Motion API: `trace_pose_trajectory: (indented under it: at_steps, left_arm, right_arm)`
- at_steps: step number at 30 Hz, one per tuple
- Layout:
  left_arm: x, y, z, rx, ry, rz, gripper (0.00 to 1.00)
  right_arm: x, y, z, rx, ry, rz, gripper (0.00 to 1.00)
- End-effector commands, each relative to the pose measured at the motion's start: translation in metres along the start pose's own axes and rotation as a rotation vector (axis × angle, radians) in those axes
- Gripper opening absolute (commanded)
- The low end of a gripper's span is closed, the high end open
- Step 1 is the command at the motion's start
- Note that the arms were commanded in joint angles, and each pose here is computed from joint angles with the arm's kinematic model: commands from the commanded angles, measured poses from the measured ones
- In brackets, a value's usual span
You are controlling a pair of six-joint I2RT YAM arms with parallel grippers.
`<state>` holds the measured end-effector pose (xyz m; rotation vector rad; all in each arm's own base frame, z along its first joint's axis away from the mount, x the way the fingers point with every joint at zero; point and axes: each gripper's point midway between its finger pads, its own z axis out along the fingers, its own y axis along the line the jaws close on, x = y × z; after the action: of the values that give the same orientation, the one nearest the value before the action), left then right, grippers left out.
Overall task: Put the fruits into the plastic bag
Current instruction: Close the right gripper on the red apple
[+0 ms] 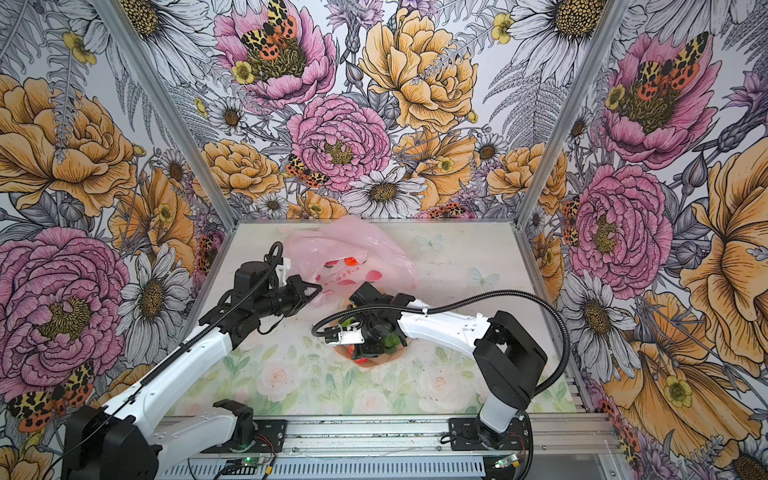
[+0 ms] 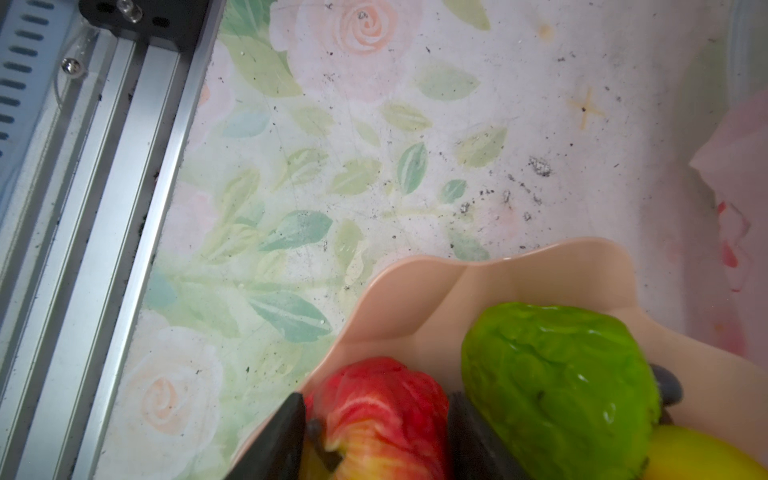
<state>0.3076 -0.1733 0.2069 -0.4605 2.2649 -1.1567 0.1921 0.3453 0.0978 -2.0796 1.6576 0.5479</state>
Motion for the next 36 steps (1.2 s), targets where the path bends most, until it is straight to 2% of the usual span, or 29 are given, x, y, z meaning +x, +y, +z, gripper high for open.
trace_pose_trajectory:
  at_steps: [1, 6, 11, 12, 14, 16, 20, 27, 36]
  left_arm:
    - [0.002, 0.002, -0.001, 0.008, 0.009, -0.006, 0.0]
    - [0.002, 0.002, -0.001, 0.008, 0.01, -0.007, 0.0]
    - [0.001, 0.001, 0.001, 0.01, 0.013, -0.005, 0.0]
    - [0.001, 0.0, 0.0, 0.011, 0.011, -0.005, 0.0]
    - [0.001, 0.001, 0.001, 0.01, 0.015, -0.007, 0.0]
    - [0.002, 0.001, 0.002, 0.01, 0.018, -0.007, 0.0]
    - [0.001, 0.0, 0.003, 0.013, 0.018, -0.005, 0.0]
    - [0.003, 0.002, 0.005, 0.01, 0.02, -0.009, 0.0]
    - [0.004, 0.005, 0.004, 0.004, 0.017, -0.013, 0.0]
  right_arm:
    - [-0.002, -0.003, -0.002, 0.016, 0.011, -0.013, 0.51]
    - [0.001, -0.003, -0.007, 0.029, 0.007, -0.005, 0.4]
    - [0.003, -0.006, -0.014, 0.046, 0.0, 0.027, 0.33]
    - [0.003, -0.008, -0.016, 0.053, -0.004, 0.038, 0.34]
    - [0.004, -0.009, -0.02, 0.062, -0.006, 0.06, 0.49]
    - [0.006, -0.008, -0.024, 0.068, -0.007, 0.06, 0.6]
    - [0.015, -0.002, -0.032, 0.078, -0.012, 0.055, 0.71]
    - [0.032, 0.0, -0.031, 0.07, 0.005, 0.071, 0.76]
    - [0.031, -0.002, -0.015, 0.027, 0.015, 0.068, 0.76]
